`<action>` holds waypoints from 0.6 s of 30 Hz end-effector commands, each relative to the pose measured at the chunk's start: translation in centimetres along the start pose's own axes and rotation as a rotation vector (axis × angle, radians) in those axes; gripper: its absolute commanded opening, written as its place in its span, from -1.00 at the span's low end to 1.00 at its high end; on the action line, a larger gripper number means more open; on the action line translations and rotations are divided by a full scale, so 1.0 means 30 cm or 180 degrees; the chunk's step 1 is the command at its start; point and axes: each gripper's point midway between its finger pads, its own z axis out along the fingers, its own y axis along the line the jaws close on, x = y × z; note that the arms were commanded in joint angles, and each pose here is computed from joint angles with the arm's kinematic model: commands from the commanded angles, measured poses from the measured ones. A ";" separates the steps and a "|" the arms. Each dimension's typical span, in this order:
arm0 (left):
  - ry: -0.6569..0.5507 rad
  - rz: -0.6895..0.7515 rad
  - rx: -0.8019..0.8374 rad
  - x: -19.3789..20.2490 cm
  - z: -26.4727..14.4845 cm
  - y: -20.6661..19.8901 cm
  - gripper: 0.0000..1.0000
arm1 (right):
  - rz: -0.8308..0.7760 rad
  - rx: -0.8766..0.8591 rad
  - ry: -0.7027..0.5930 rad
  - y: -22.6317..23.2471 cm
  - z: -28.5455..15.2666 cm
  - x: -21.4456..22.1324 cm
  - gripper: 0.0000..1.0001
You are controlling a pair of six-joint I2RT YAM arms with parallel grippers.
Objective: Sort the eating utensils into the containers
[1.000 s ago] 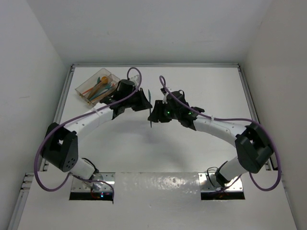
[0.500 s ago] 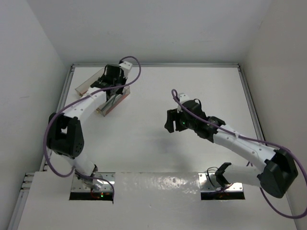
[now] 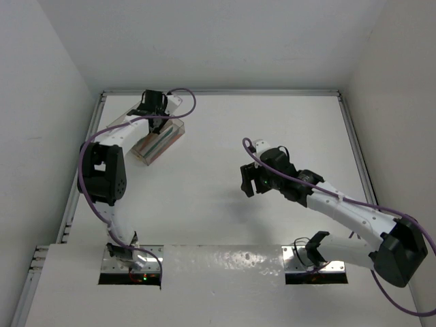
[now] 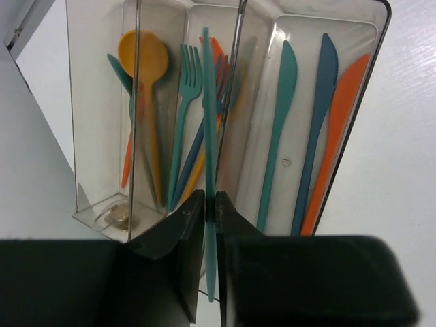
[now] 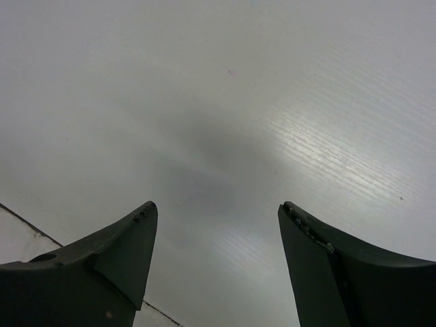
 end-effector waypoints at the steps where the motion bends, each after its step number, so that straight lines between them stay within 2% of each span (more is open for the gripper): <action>1: -0.0123 0.0086 0.0037 -0.036 -0.006 0.003 -0.77 | -0.0147 0.0062 -0.0126 -0.012 -0.027 -0.045 0.43; 6: -0.0001 0.0004 0.0115 0.001 0.008 -0.029 -0.59 | -0.0177 0.0053 -0.0144 -0.015 -0.032 -0.041 0.48; 12: -0.0194 -0.0258 0.0105 -0.063 -0.052 -0.008 -0.37 | -0.0183 0.0101 -0.0194 -0.024 -0.057 -0.053 0.55; 15: -0.0508 -0.0786 -0.0023 -0.154 -0.161 0.050 -0.29 | -0.0142 0.0270 -0.0278 -0.056 -0.086 -0.066 0.71; 16: -0.0689 -0.0981 -0.0093 -0.195 -0.235 0.082 -0.22 | -0.0134 0.0405 -0.0280 -0.082 -0.098 -0.061 0.88; 17: -0.0783 -0.1325 -0.0073 -0.213 -0.279 0.086 -0.19 | -0.0131 0.0533 -0.0333 -0.107 -0.124 -0.068 0.96; 18: -0.0873 -0.1468 -0.0046 -0.227 -0.318 0.087 -0.16 | -0.0130 0.0595 -0.0372 -0.119 -0.139 -0.072 0.98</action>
